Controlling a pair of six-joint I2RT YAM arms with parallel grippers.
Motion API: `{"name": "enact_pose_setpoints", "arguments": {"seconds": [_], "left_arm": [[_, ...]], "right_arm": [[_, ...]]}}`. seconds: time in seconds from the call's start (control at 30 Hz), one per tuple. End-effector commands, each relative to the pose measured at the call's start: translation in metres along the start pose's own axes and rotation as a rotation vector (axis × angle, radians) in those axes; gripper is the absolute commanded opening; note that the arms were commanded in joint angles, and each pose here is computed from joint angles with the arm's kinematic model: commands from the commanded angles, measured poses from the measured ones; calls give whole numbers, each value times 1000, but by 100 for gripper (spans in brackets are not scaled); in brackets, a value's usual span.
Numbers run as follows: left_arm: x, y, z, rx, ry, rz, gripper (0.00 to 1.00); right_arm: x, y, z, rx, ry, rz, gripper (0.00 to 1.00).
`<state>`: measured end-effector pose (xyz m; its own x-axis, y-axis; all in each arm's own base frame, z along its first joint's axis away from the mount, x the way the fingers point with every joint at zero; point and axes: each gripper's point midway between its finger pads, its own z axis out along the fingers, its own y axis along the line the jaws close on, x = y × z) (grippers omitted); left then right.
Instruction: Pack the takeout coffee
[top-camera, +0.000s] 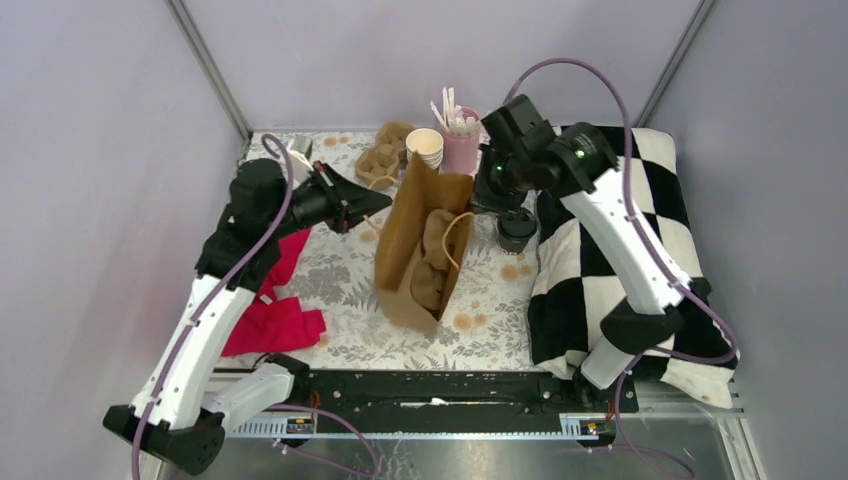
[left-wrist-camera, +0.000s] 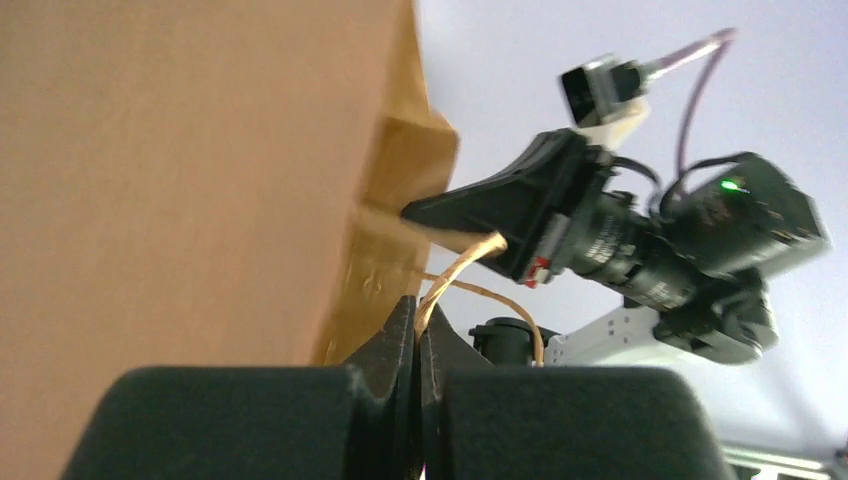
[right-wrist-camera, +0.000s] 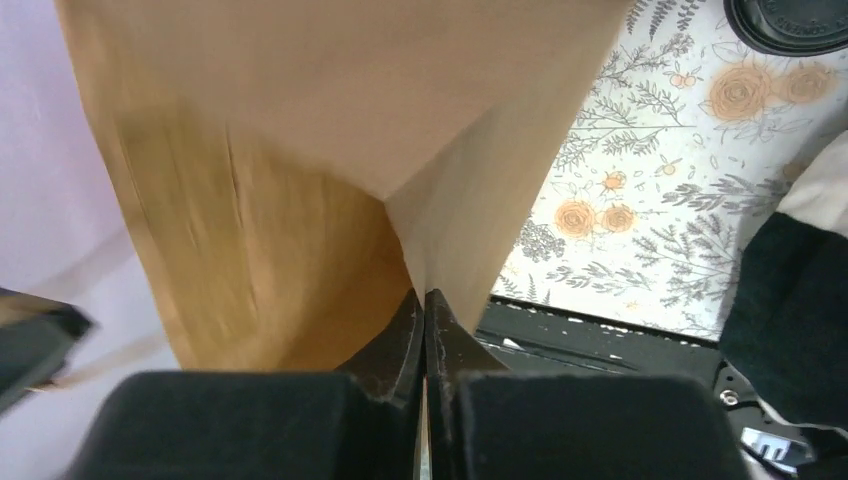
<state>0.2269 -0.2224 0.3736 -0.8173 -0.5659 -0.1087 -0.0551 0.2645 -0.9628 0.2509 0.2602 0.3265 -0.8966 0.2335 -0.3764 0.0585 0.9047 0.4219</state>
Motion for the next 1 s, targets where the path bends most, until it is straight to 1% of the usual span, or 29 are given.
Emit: {"name": "enact_pose_setpoints", "arguments": {"seconds": [0.0, 0.07, 0.1, 0.13, 0.17, 0.2, 0.3, 0.33, 0.37, 0.4, 0.43, 0.47, 0.5, 0.53, 0.57, 0.6, 0.63, 0.67, 0.7, 0.73, 0.8, 0.87, 0.93, 0.97], "left_arm": [[0, -12, -21, 40, -69, 129, 0], [8, 17, -7, 56, -16, 26, 0], [12, 24, -3, 74, 6, -22, 0], [14, 20, -3, 102, 16, -46, 0], [13, 7, -7, 146, 11, -20, 0], [13, -13, -15, 184, -1, 34, 0], [9, -40, -32, 150, -39, 172, 0], [7, -29, -30, 103, -47, 194, 0], [6, -7, -24, 40, -43, 186, 3], [8, 16, -17, -8, -19, 150, 3], [12, 28, -11, -10, 17, 123, 3], [16, 29, -7, 14, 46, 100, 2], [18, 22, -7, 47, 58, 94, 2], [17, 11, -10, 75, 47, 121, 4], [14, 1, -16, 85, 22, 169, 9], [12, -3, -21, 73, 2, 216, 19], [10, -5, -25, 54, -9, 268, 30], [8, -1, -28, 17, -19, 327, 42], [5, 6, -31, -42, -24, 351, 53], [0, 11, -35, -101, -40, 386, 60], [-16, 20, -46, -236, -95, 442, 70], [-36, 25, -62, -370, -190, 479, 80], [-53, 15, -78, -424, -281, 538, 88], [-60, 6, -83, -423, -321, 567, 91]], "right_arm": [[25, -13, -9, -43, 55, -155, 0], [35, -35, 29, 26, 88, -221, 0], [35, -38, 35, 35, 90, -246, 0], [34, -38, 35, 45, 102, -264, 0], [31, -31, 27, 33, 108, -271, 0], [23, -14, 8, -26, 92, -269, 0], [19, 17, -23, -149, 103, -259, 0], [19, 19, -21, -157, 105, -263, 0], [19, 16, -11, -146, 103, -282, 0], [24, 9, 7, -123, 126, -302, 0], [28, 0, 22, -94, 152, -323, 0], [29, -5, 30, -68, 181, -340, 0], [27, -2, 29, -74, 191, -366, 0], [24, 5, 23, -101, 190, -401, 0], [20, 15, 16, -151, 171, -431, 0], [17, 24, 12, -204, 151, -462, 0], [17, 31, 10, -253, 139, -492, 0], [18, 34, 13, -278, 139, -519, 0], [19, 35, 17, -291, 149, -541, 0], [23, 37, 22, -306, 172, -559, 0], [25, 38, 29, -315, 196, -591, 0], [18, 37, 30, -290, 167, -605, 0], [5, 46, 22, -309, 94, -624, 0], [-1, 53, 16, -337, 52, -634, 0]]}}
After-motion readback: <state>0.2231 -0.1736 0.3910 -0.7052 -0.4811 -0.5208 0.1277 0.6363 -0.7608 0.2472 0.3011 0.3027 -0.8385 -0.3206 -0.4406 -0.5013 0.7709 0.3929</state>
